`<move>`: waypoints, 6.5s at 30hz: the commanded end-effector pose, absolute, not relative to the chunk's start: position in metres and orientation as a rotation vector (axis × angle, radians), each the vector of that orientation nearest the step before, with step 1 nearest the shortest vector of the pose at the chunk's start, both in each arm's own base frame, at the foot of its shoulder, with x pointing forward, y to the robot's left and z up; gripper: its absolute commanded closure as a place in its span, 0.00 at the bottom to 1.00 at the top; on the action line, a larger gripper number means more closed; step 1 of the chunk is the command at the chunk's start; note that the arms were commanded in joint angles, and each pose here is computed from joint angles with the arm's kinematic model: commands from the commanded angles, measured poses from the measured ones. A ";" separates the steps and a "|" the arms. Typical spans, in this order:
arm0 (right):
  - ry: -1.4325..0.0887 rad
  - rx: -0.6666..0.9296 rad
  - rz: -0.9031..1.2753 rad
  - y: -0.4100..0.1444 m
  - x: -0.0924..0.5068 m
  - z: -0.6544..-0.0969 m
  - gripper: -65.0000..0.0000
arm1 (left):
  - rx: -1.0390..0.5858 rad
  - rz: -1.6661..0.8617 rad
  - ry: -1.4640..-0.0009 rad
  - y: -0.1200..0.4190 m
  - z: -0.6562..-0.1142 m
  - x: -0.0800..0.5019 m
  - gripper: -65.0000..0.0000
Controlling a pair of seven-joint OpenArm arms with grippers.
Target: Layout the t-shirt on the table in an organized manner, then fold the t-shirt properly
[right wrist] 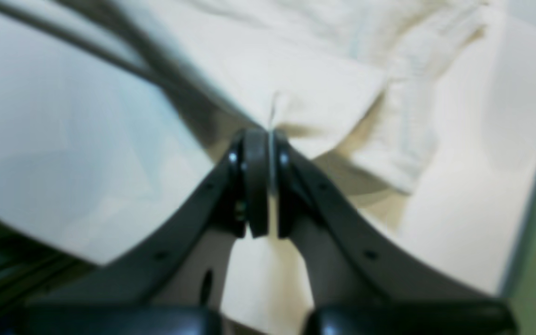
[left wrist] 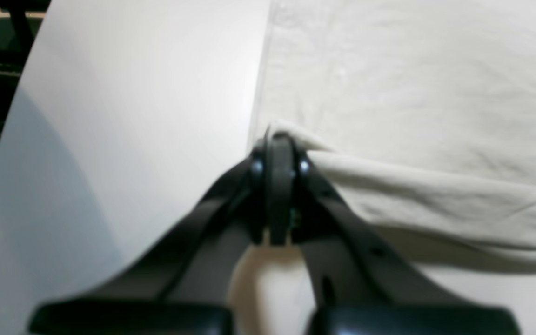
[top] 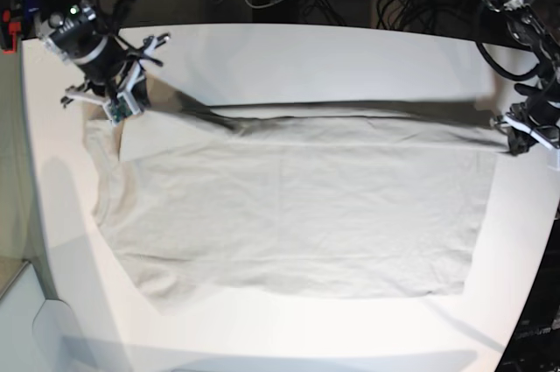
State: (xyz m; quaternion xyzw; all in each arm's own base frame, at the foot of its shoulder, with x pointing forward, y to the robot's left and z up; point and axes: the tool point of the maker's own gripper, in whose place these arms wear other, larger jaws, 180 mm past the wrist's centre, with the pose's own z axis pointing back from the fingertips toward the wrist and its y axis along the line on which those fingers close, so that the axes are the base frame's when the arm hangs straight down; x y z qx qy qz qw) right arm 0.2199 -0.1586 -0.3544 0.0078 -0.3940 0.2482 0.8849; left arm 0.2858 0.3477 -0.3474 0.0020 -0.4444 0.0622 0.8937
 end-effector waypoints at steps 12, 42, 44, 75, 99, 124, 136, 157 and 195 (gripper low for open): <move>-0.933 0.042 0.368 -0.164 0.202 -0.343 0.98 | 0.007 0.129 -0.950 0.351 -0.342 0.285 1.00; -0.945 0.218 0.252 -0.114 0.147 -0.352 0.98 | 0.001 0.132 -0.935 0.349 -0.347 0.279 1.00; -0.996 0.219 0.254 -0.114 0.159 -0.344 0.98 | -0.001 0.134 -0.946 0.348 -0.346 0.282 1.00; -1.060 -0.044 0.431 -0.166 0.310 -0.290 0.98 | -0.045 0.177 -0.946 0.349 -0.355 0.295 1.00; -0.957 0.021 0.393 -0.168 0.311 -0.333 0.98 | -0.058 0.176 -1.018 0.349 -0.332 0.323 1.00; -0.937 0.010 0.401 -0.172 0.306 -0.336 0.80 | -0.212 0.300 -0.927 0.356 -0.374 0.349 0.74; -0.937 -0.034 0.428 -0.181 0.293 -0.328 0.55 | -0.225 0.316 -0.912 0.359 -0.379 0.342 0.51; -0.885 -0.008 0.420 -0.178 0.271 -0.345 0.56 | -0.307 0.425 -0.930 0.371 -0.399 0.279 0.58; -0.877 -0.017 0.426 -0.180 0.271 -0.346 0.56 | -0.267 0.391 -0.940 0.359 -0.404 0.302 0.87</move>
